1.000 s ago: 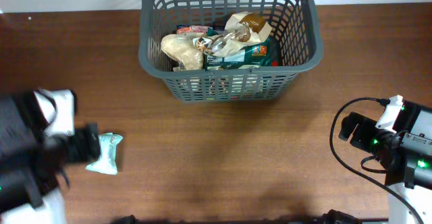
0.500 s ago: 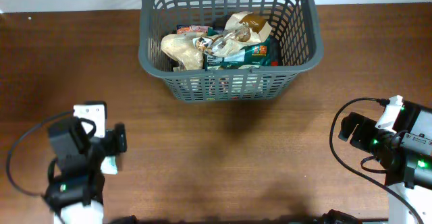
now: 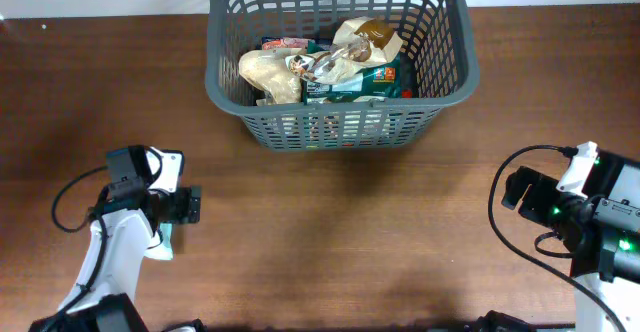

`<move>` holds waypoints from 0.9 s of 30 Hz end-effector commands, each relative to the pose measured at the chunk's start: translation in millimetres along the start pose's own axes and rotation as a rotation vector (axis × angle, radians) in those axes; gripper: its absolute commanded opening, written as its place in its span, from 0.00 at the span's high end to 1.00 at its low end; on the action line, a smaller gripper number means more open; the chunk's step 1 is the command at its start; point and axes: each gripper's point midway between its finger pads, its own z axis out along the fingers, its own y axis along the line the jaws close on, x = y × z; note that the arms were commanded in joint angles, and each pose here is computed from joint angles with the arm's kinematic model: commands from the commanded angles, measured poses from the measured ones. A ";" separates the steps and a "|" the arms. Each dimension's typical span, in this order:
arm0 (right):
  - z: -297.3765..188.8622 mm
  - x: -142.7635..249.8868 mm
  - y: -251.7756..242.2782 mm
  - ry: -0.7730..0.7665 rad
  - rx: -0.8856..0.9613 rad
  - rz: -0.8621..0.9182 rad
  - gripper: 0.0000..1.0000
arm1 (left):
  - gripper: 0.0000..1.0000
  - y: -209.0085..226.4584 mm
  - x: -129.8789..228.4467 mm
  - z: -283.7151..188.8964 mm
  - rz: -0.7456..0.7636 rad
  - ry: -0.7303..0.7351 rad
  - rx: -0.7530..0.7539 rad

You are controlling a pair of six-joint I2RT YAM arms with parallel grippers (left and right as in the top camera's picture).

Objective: Pack container
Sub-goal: 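Move the left gripper back over the mint-green wrapped snack, then lower the left gripper and grasp the mint-green snack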

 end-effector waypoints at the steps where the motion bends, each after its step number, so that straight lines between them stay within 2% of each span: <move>1: -6.3 -1.9 1.4 -0.028 -0.007 -0.006 0.01 | 0.16 3.5 10.9 5.5 0.073 0.051 -0.027; 6: -7.4 -1.8 1.4 -0.031 -0.006 -0.007 0.01 | 0.16 25.0 19.7 4.2 0.069 0.100 -0.135; 13: -7.4 -1.3 0.7 -0.029 -0.003 -0.030 0.01 | 0.16 34.7 21.0 3.2 0.053 0.101 -0.162; 18: -7.4 -1.3 0.8 -0.029 -0.003 -0.030 0.01 | 0.20 33.8 23.1 3.1 -0.089 0.098 -0.166; 27: -7.4 -1.3 0.8 -0.029 -0.003 -0.029 0.01 | 0.22 30.3 33.9 4.4 -0.126 0.141 -0.153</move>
